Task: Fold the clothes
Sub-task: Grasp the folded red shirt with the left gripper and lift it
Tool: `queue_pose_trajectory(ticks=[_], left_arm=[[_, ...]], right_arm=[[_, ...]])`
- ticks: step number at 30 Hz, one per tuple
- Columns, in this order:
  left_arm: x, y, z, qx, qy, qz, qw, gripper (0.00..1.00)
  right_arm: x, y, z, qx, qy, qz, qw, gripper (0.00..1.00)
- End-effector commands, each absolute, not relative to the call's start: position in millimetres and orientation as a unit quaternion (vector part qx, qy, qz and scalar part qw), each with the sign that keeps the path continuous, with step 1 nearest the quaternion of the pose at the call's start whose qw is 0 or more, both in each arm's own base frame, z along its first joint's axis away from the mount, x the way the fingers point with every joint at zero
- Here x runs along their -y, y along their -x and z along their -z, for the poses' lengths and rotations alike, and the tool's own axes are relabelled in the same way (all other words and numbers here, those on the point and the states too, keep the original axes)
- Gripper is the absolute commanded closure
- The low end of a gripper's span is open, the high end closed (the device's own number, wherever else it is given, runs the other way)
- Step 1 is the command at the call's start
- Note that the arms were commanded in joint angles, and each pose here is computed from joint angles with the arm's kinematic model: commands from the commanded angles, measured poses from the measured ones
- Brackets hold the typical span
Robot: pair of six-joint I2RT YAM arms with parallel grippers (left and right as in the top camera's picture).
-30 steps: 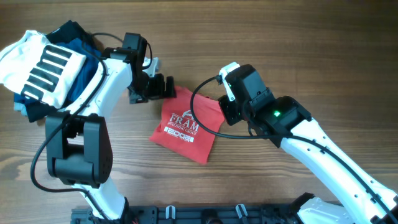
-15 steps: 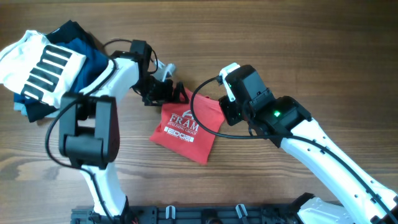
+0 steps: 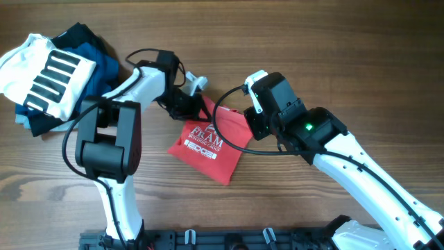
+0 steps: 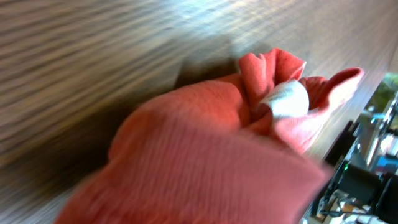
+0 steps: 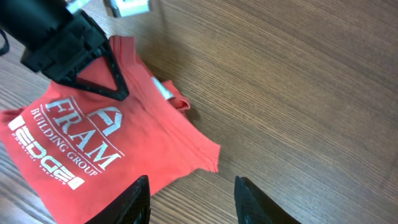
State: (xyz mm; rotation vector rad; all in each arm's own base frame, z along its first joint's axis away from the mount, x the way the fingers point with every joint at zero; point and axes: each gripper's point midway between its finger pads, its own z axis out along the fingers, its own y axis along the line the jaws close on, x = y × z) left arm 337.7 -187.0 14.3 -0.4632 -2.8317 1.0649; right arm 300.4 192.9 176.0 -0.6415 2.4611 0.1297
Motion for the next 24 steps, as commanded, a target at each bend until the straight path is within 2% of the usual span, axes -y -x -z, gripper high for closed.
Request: queue_pose_trajectory(ticks=[1,8,14,24], left_arm=[[194,-336,-13,0.918,0.163,-0.36,0.041,0.96],[153,-366,-39,0.956,0.12,-0.267,0.007,0.96],[96,-408,-111,0.985,0.067,-0.122,-0.099,0.96],[9,-440,-233,0.956,-0.006,-0.005,-0.293,0.96]], right_arm=[[-190,-304,-184,-0.923,0.235,-0.041,0.302,0.56],[-187,-304,-184,-0.924,0.233,-0.034,0.302,0.56],[-186,-305,-184,-0.924,0.232,-0.032,0.303,0.56],[-185,-304,-183,-0.925,0.229,-0.03,0.301,0.56]])
